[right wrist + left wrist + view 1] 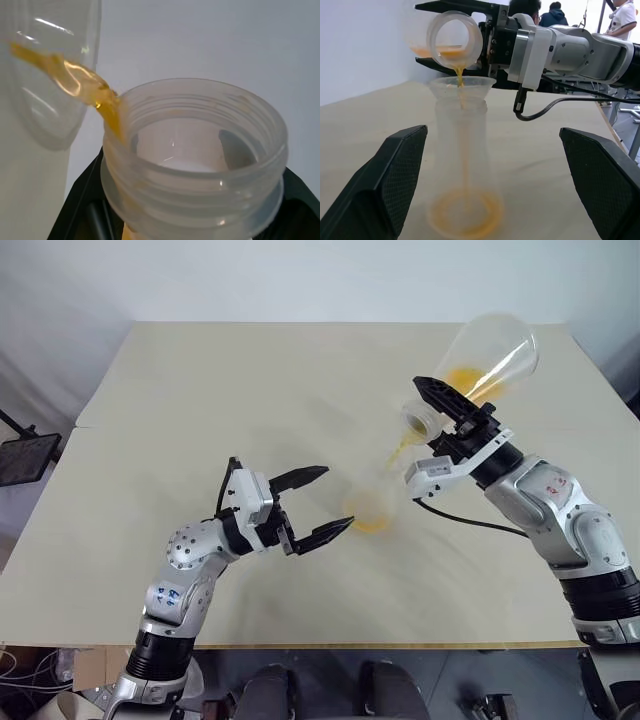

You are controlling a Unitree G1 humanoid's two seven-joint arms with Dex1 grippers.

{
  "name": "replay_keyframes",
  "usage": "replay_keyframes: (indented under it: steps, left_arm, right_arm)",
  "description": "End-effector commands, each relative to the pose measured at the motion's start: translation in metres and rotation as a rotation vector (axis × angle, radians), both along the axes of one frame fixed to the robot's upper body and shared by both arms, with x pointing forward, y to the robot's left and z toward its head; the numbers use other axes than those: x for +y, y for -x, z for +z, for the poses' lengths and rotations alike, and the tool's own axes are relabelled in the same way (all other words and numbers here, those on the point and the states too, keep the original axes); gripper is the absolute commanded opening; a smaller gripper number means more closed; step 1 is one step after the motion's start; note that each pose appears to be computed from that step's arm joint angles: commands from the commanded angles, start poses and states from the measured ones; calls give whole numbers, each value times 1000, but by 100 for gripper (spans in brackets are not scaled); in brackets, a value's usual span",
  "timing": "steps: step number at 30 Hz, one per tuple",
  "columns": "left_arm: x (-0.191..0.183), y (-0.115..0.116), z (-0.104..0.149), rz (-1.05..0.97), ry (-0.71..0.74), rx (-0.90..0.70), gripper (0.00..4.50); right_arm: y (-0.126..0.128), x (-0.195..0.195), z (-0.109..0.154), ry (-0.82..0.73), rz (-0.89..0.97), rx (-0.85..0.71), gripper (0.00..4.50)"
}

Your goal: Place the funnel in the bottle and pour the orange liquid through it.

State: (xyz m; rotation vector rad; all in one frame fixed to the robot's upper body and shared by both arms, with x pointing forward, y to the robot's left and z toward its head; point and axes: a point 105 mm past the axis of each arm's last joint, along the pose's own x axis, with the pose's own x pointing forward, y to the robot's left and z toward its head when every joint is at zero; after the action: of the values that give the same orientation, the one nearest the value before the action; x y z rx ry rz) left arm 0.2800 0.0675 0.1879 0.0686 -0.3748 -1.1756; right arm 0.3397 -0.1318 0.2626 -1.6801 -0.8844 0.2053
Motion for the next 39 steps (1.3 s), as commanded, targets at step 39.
replay_keyframes:
  steps: [39]
  left_arm:
    - [-9, 2, 4, -2, 38, -46, 450]
  right_arm:
    - [10, 3, 33, 27, 34, -170, 248]
